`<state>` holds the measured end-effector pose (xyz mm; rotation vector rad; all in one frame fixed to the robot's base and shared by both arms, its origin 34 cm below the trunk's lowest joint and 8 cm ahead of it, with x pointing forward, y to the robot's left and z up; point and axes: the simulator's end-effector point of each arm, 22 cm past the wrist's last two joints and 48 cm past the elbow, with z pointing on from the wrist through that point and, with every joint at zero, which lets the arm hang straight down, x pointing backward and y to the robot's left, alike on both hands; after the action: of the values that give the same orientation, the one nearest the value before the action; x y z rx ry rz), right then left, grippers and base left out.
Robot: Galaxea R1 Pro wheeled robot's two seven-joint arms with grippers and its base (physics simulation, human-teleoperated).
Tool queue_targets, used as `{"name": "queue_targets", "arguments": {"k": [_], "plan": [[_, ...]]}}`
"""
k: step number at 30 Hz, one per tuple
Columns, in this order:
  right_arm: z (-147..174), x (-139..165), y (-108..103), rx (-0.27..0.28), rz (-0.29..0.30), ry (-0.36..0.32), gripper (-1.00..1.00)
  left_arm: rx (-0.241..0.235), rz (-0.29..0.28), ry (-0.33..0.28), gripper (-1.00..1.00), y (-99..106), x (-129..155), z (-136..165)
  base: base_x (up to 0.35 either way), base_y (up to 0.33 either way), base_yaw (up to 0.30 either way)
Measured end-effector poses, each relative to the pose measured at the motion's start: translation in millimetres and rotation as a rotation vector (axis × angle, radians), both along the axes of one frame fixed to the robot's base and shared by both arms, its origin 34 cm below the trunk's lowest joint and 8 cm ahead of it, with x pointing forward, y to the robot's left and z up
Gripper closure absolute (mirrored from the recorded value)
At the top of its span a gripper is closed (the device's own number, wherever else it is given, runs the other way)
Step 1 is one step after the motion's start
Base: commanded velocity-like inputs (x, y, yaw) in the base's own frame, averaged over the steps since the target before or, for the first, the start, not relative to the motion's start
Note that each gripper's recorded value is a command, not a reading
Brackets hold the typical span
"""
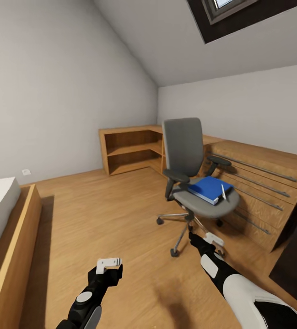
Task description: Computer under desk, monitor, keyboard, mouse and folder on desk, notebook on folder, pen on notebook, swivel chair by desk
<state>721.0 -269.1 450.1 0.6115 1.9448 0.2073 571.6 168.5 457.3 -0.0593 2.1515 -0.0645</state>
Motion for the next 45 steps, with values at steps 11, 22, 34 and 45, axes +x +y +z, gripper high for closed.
{"name": "queue_targets", "arguments": {"k": [11,22,34,45], "plan": [[5,1,2,0.001,0.002,0.004,-1.00,0.000,0.004,-0.002,-1.00,1,2,8,-0.102,0.000,0.000],[-19,-43,6,-0.101,0.043,0.041,-1.00,0.012,0.013,0.051,-1.00,4,-1,9,-0.007,0.000,0.000],[-48,-99,8,-0.171,0.101,0.132,-1.00,0.043,0.029,0.169,-1.00,14,-21,-20,0.000,0.000,0.000],[-87,-175,50,-0.130,0.150,0.282,-1.00,0.118,0.084,0.333,-1.00,44,-91,-98,0.000,0.000,-0.114]]}}
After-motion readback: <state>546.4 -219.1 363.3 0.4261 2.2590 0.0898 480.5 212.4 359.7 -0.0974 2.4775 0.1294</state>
